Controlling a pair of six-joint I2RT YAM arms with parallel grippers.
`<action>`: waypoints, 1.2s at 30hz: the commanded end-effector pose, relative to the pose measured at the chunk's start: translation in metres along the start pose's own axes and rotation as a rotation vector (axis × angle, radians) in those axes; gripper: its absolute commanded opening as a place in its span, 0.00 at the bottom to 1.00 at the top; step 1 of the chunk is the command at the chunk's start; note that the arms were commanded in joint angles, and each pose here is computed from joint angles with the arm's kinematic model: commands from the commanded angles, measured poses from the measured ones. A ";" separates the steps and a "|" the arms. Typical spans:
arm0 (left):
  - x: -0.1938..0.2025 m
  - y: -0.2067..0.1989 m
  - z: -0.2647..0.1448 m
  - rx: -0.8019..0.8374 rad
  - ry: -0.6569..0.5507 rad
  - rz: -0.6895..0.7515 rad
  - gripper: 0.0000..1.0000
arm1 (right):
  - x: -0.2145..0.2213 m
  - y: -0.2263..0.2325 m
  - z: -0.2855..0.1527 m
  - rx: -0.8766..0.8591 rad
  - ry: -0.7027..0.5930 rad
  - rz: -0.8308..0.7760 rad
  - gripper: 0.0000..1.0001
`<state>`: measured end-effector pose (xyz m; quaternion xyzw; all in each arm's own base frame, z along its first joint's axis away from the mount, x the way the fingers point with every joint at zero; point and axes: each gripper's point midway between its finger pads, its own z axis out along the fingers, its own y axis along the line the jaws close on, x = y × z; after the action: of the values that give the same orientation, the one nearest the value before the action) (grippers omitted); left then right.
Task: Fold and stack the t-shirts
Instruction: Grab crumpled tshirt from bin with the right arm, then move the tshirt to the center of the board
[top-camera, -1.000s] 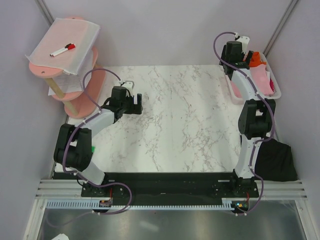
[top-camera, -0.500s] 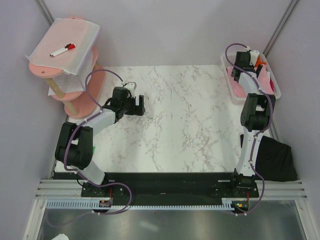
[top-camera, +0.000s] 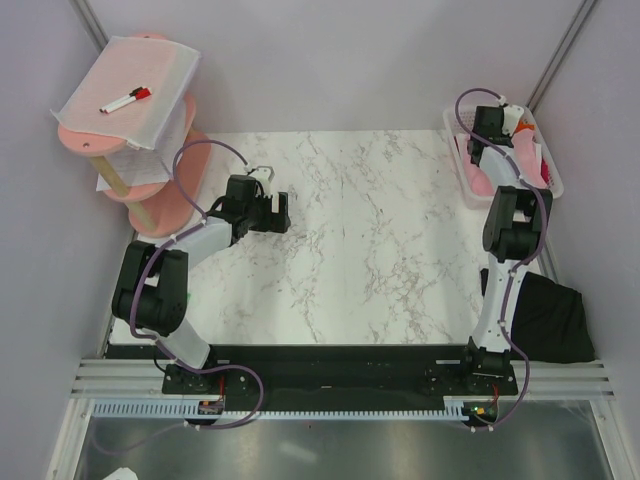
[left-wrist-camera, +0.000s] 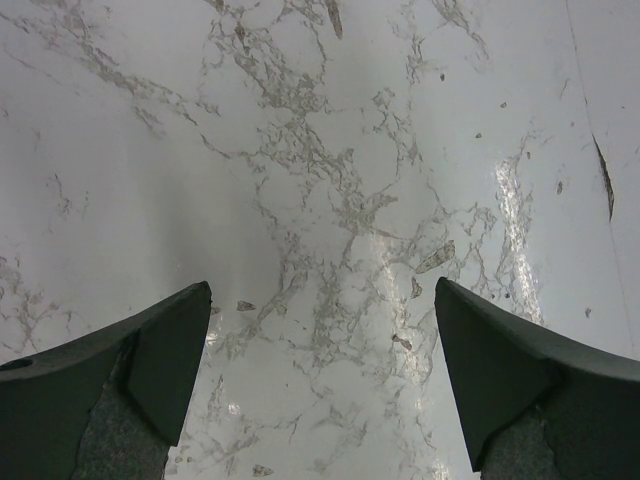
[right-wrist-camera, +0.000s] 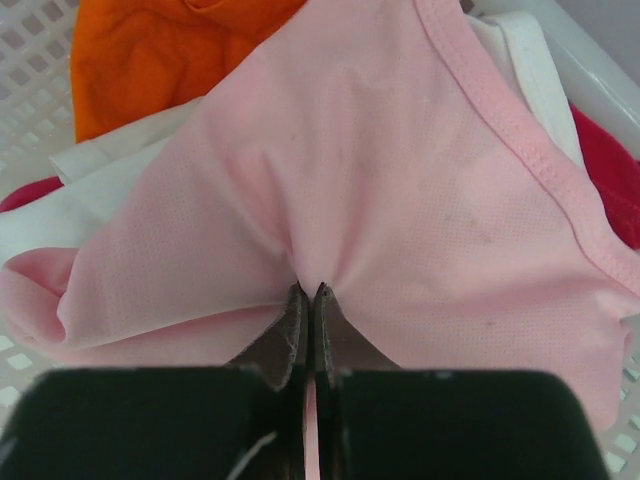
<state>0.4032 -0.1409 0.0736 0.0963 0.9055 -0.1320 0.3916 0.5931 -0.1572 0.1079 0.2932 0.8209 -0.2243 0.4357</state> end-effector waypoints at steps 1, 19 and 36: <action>-0.011 -0.006 0.002 0.029 -0.028 0.040 1.00 | -0.036 -0.017 -0.033 -0.007 -0.086 0.109 0.00; -0.019 -0.015 -0.006 0.063 -0.050 -0.002 1.00 | -0.166 0.043 -0.259 -0.430 -0.426 0.134 0.00; -0.081 0.026 -0.061 -0.271 -0.162 -0.244 1.00 | 0.158 0.247 -0.457 -1.233 0.100 -0.279 0.00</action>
<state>0.4216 -0.1130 0.1318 -0.0171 0.9011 -0.0687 0.4277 0.4636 0.2783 0.2387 -0.0626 0.8324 0.1622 0.5262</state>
